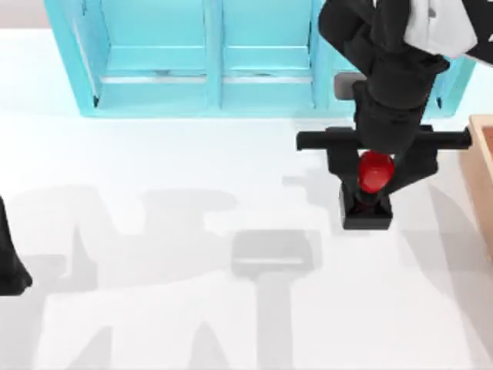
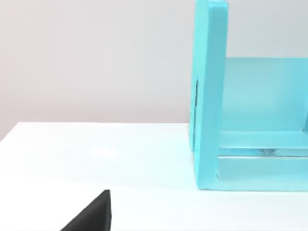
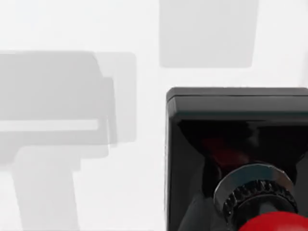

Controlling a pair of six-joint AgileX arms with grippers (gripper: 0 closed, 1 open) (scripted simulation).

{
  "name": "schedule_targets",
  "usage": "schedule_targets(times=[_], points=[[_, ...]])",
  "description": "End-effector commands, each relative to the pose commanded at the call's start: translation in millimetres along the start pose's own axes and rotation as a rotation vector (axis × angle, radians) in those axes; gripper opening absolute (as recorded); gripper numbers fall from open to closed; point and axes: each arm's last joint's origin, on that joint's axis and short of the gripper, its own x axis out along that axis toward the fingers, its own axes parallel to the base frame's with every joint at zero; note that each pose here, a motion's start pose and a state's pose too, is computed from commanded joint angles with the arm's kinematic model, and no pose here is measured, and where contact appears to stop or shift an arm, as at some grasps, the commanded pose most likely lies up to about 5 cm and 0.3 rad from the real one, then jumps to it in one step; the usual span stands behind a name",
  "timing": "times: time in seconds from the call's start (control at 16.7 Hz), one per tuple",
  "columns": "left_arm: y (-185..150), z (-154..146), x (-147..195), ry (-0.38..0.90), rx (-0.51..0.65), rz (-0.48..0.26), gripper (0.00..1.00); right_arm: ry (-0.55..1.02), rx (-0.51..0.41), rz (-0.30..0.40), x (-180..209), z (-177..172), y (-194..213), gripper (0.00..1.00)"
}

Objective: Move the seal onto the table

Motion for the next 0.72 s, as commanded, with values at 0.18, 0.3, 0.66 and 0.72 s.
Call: schedule_targets(times=[0.18,0.3,0.66,0.72], points=[[0.0,0.0,0.0,0.0,0.0,0.0,1.0,-0.017,0.0,0.007,20.5,0.0,37.3,0.0],[0.0,0.0,0.0,0.0,0.0,0.0,1.0,-0.019,0.0,0.008,22.1,-0.2,40.6,0.0],[0.0,0.0,0.0,0.0,0.0,0.0,1.0,-0.018,0.002,0.009,41.1,0.5,40.3,0.0],[0.0,0.0,0.0,0.0,0.0,0.0,1.0,-0.023,0.001,0.014,48.3,1.2,41.0,0.0]])
